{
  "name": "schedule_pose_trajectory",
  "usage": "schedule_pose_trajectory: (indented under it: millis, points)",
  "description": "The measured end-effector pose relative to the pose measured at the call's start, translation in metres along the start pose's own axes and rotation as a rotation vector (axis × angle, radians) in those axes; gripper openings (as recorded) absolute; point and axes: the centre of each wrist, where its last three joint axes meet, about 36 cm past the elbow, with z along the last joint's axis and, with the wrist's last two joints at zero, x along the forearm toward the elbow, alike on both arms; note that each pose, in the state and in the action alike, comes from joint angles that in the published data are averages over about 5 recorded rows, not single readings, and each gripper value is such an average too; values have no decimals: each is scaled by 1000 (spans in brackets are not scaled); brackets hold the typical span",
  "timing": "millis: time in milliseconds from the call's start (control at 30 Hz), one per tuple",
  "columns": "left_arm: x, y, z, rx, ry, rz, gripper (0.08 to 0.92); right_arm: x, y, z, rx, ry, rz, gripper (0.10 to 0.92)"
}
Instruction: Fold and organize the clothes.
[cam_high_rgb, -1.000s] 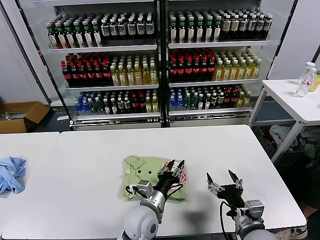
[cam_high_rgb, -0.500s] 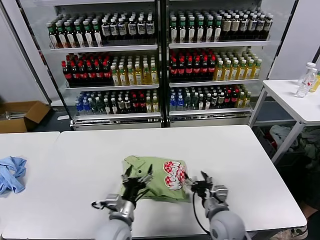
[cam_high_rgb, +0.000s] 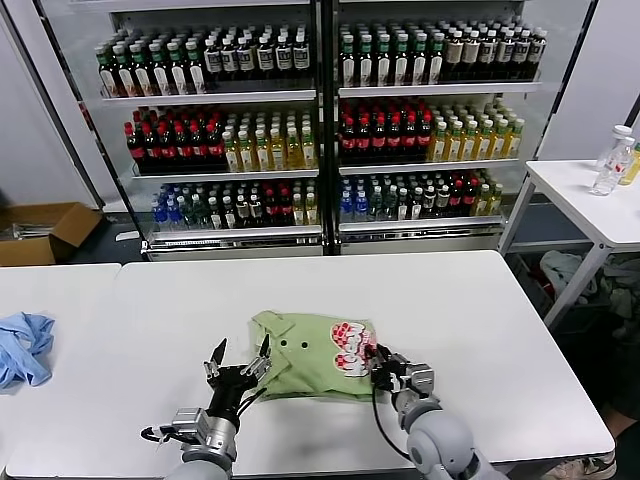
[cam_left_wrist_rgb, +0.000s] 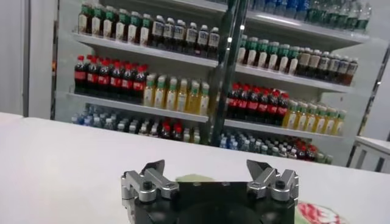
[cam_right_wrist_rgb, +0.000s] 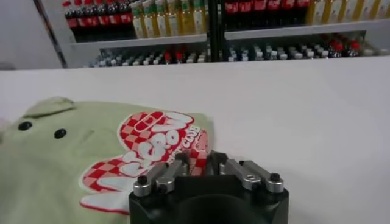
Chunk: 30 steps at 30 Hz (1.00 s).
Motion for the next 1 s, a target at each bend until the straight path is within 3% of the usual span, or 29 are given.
schedule_pose_trajectory:
  millis: [200,300,700,1000]
  points:
    - [5,1,0,-7,-1,-3,822,2,-37,-6,88,-20,63,139]
    - [7,2,-2,-12,-5,-4,823,7,-48,-11,123,-48,88,137]
    - [19,9,-9,-38,-21,-8,823,55,-45,-17,173,-276,147,456]
    - [30,10,-16,-52,-26,2,823,103,-35,-1,159,-372,168,716]
